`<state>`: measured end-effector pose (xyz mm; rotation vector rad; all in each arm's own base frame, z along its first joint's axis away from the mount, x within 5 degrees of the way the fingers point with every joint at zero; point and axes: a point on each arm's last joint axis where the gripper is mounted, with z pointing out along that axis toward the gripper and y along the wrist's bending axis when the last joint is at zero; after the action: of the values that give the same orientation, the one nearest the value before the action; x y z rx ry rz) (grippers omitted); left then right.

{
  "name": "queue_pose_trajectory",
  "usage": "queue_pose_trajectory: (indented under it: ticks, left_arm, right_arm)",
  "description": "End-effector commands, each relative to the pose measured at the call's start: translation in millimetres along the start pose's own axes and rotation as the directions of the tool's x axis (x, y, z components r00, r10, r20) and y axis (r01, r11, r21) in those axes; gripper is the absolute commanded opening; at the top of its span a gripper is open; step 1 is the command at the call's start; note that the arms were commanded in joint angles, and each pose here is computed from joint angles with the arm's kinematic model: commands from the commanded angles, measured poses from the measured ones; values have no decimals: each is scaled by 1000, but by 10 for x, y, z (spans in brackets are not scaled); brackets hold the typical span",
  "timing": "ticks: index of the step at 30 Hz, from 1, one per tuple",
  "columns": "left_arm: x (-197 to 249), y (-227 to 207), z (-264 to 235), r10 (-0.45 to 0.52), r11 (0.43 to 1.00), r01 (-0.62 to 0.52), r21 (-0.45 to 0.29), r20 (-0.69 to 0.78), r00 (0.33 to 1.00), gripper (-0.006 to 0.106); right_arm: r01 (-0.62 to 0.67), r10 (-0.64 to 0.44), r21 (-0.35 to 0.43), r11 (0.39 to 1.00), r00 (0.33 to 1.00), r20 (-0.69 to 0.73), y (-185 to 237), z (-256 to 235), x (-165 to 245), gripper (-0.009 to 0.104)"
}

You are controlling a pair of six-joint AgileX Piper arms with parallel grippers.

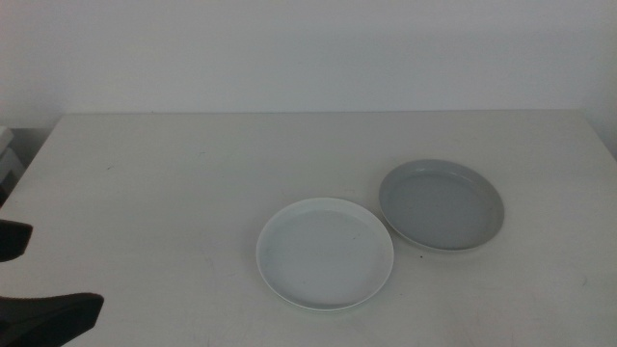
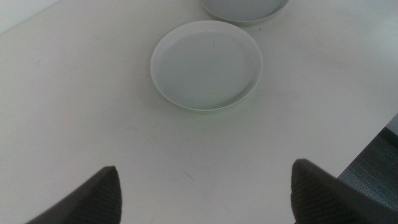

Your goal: Stack the three bowls on top of each other.

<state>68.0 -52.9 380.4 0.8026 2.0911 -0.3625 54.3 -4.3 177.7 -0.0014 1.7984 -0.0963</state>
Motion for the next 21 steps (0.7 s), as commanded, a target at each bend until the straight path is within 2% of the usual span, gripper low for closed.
queue_pose_trajectory:
  ticks: [1, 4, 8, 12, 18, 21]
  left_arm:
    - [-124, 7, -70, -13, 1000, 14, -12, 94, 996, 105]
    - [-123, 7, -70, -13, 1000, 14, -12, 93, 996, 105]
    - [-123, 8, -70, -13, 1000, 14, -13, 92, 996, 105]
    - [-123, 8, -70, -13, 1000, 14, -13, 92, 996, 105]
    - [-123, 8, -70, -13, 1000, 14, -13, 92, 996, 105]
    - [-123, 8, -70, -13, 1000, 14, -13, 92, 996, 105]
  right_arm:
    - [-12, 12, 3, 1000, 995, 97, -8, -53, -166, 94]
    - [-47, 47, -9, 999, 999, 17, -11, -120, -309, 94]
    - [-59, 59, -14, 998, 998, -12, -29, -174, -641, 94]
    - [-59, 56, -15, 998, 988, -147, -53, -141, -1019, 94]
    - [-65, 56, -14, 998, 937, -344, -82, 106, -1513, 94]
    - [-127, 114, -8, 992, 913, -393, -74, 328, -1701, 94]
